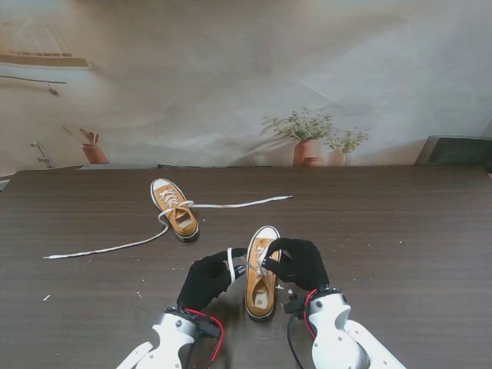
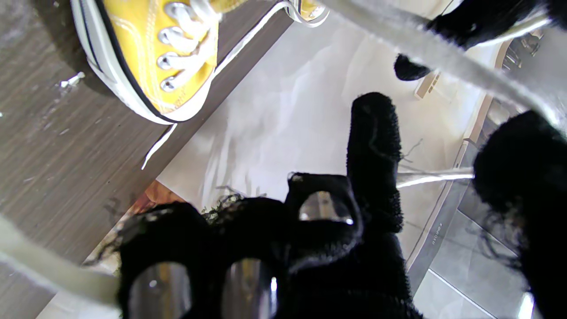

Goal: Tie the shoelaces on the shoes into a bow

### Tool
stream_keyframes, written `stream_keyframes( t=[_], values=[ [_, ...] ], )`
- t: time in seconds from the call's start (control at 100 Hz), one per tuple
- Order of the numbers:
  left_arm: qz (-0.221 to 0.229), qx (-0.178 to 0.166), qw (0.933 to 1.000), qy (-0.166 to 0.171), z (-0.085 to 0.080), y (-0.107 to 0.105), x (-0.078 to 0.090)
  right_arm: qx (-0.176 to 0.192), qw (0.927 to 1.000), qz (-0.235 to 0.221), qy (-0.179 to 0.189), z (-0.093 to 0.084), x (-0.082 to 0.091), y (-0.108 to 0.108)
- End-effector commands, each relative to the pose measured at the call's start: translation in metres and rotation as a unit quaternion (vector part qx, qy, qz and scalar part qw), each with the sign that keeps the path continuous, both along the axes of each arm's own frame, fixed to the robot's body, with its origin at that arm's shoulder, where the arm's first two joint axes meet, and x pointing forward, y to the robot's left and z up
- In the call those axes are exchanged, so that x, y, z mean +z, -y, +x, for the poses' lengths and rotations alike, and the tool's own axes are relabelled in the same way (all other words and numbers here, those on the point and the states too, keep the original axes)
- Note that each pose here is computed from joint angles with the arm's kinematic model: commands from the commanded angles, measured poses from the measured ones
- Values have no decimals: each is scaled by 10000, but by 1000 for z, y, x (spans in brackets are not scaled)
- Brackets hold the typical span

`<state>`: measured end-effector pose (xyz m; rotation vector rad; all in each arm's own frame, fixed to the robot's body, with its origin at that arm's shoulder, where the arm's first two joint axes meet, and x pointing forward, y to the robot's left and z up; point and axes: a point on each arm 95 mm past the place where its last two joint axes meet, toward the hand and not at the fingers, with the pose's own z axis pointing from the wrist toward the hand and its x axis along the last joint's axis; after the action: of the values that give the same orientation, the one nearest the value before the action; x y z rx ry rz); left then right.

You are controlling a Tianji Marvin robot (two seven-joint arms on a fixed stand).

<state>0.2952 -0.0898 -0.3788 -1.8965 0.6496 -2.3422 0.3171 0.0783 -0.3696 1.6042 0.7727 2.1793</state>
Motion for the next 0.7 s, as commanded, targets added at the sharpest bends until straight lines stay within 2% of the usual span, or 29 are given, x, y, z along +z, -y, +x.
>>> stream_keyframes(
  t=[0.0, 0.19, 0.44, 0.69],
  values=[
    [-18, -43, 10000, 50, 2, 5, 1, 103, 9999, -29, -75, -3, 0, -3],
    [396, -39, 9983, 421, 4, 8, -1, 193, 9996, -97, -156, -3, -1, -5],
    [947, 0, 9913, 912, 7, 10, -3, 325, 9992, -102, -212, -3, -3, -9],
    [1066, 41, 9877, 1146, 9, 14, -2, 412, 9988, -60, -239, -2, -5, -11]
  ],
)
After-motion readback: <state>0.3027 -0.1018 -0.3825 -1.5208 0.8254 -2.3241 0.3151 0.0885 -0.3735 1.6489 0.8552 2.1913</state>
